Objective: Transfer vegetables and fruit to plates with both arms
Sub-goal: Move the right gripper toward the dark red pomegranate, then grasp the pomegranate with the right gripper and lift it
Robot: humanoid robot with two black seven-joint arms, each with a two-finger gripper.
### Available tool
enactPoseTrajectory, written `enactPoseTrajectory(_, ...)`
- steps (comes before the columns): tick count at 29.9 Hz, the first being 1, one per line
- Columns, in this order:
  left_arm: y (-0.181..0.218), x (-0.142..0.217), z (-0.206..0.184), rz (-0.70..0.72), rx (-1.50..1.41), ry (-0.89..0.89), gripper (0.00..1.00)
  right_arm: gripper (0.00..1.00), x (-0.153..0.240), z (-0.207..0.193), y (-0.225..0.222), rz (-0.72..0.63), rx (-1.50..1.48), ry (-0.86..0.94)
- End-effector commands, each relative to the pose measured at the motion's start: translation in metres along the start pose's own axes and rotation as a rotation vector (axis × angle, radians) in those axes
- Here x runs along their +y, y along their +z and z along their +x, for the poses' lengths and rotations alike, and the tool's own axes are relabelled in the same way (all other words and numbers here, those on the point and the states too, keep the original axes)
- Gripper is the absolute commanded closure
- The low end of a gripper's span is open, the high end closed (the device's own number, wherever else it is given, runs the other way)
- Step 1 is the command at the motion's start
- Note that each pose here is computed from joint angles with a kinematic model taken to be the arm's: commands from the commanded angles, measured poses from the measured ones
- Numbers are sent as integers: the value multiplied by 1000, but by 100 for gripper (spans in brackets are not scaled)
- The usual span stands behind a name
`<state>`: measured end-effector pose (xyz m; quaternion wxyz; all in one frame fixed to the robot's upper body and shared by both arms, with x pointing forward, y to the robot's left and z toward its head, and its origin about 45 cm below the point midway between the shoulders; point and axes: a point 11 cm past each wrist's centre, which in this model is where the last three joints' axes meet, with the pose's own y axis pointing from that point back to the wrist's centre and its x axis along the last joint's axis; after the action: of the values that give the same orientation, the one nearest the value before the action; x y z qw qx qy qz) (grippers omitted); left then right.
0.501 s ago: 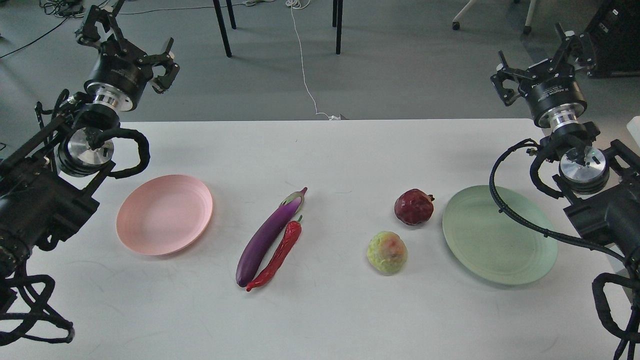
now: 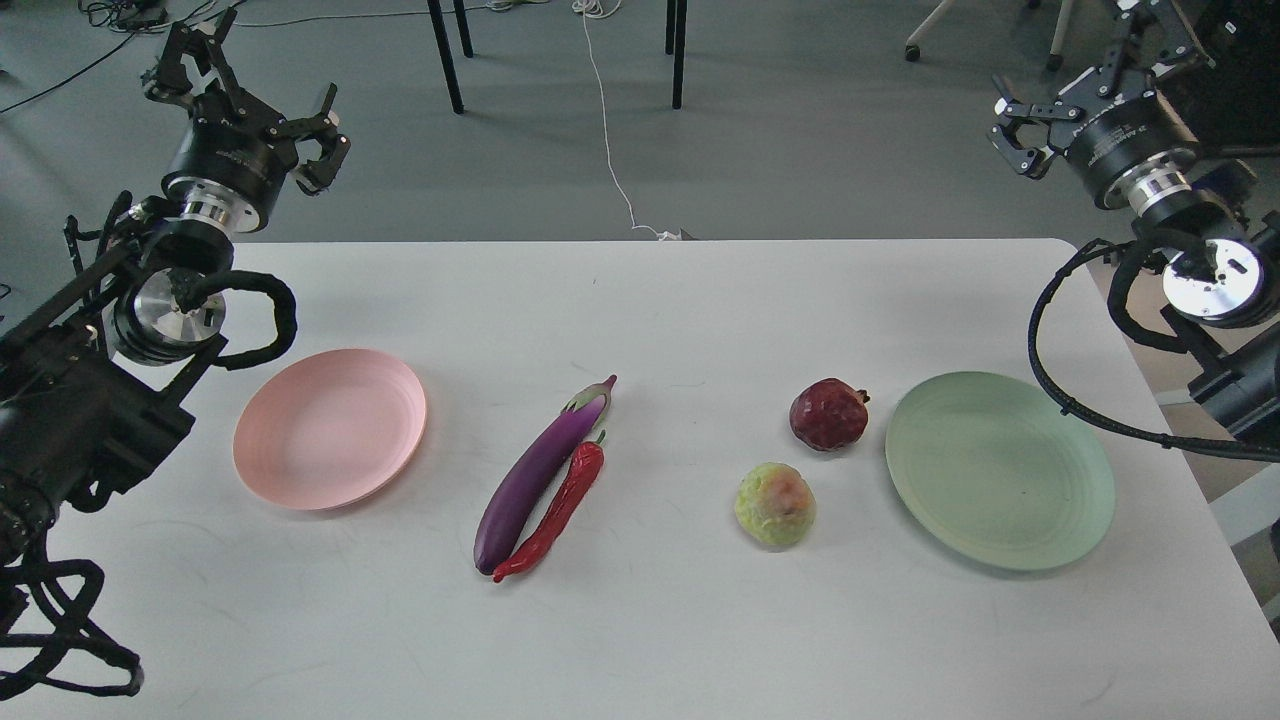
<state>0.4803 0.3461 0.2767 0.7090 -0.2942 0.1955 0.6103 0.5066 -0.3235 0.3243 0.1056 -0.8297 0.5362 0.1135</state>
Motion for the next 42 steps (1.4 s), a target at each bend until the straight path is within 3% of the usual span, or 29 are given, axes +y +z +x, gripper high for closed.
enactPoseTrajectory(1, 4, 7, 10, 1, -12, 13, 2, 1, -21, -33, -10, -143, 251, -109)
enactPoseTrajectory(8, 17, 15, 23, -3, -36, 19, 2, 1, -43, -103, 8, -441, 783, -375)
enactPoseTrajectory(19, 33, 17, 27, -18, -56, 5, 2, 5, -13, -133, 100, -887, 1386, -746)
enactPoseTrajectory(31, 38, 26, 38, -14, -71, 17, 2, 5, 25, -110, 172, -1058, 1578, -902)
enactPoseTrajectory(38, 37, 28, 36, -11, -69, 12, 2, 6, 36, -99, 180, -1114, 1620, -942)
enactPoseTrajectory(42, 37, 28, 35, -16, -69, 11, 2, 12, 44, -96, 191, -1133, 1621, -972)
